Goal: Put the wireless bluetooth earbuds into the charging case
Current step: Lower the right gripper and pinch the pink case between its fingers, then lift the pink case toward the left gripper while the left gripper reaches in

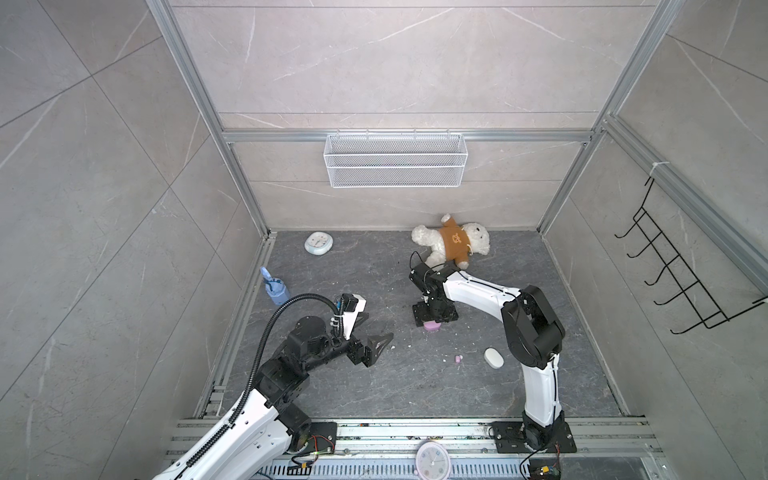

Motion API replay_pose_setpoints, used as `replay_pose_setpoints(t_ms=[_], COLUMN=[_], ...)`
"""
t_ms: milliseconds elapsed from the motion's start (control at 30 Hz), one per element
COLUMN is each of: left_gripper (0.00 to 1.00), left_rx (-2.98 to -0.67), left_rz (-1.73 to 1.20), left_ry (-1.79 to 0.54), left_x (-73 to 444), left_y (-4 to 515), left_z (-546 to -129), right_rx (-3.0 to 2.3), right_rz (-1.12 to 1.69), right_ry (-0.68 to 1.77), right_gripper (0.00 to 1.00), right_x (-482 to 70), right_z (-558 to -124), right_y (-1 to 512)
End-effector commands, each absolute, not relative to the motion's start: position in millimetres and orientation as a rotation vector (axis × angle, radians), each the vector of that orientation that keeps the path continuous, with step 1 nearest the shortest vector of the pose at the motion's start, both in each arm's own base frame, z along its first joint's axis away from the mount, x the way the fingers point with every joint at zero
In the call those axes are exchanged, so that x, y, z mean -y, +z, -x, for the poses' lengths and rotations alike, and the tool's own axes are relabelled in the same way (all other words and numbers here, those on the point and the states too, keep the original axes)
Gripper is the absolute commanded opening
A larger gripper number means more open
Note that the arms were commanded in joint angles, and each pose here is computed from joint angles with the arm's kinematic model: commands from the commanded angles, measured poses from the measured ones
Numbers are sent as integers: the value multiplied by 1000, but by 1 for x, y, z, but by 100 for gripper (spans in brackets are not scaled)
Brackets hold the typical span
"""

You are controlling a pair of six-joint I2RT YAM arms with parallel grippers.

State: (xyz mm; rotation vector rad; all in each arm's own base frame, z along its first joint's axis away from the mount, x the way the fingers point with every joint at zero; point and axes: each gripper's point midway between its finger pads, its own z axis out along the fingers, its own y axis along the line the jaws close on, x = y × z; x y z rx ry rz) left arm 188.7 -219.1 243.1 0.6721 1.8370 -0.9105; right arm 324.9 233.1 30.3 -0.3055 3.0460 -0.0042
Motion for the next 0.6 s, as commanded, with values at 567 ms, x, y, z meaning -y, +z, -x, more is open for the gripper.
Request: replay_pose_setpoints(t_ms=[567], left_gripper=[100], left_rx=[-1783], left_rz=[-735], left_ry=[-898], left_x=[226], left_y=[263], left_z=[-192], right_rx=[-3032], right_rz=[273], right_ry=[84], right_gripper=[49], right_x=[-237], right_z=[-322], right_y=[48])
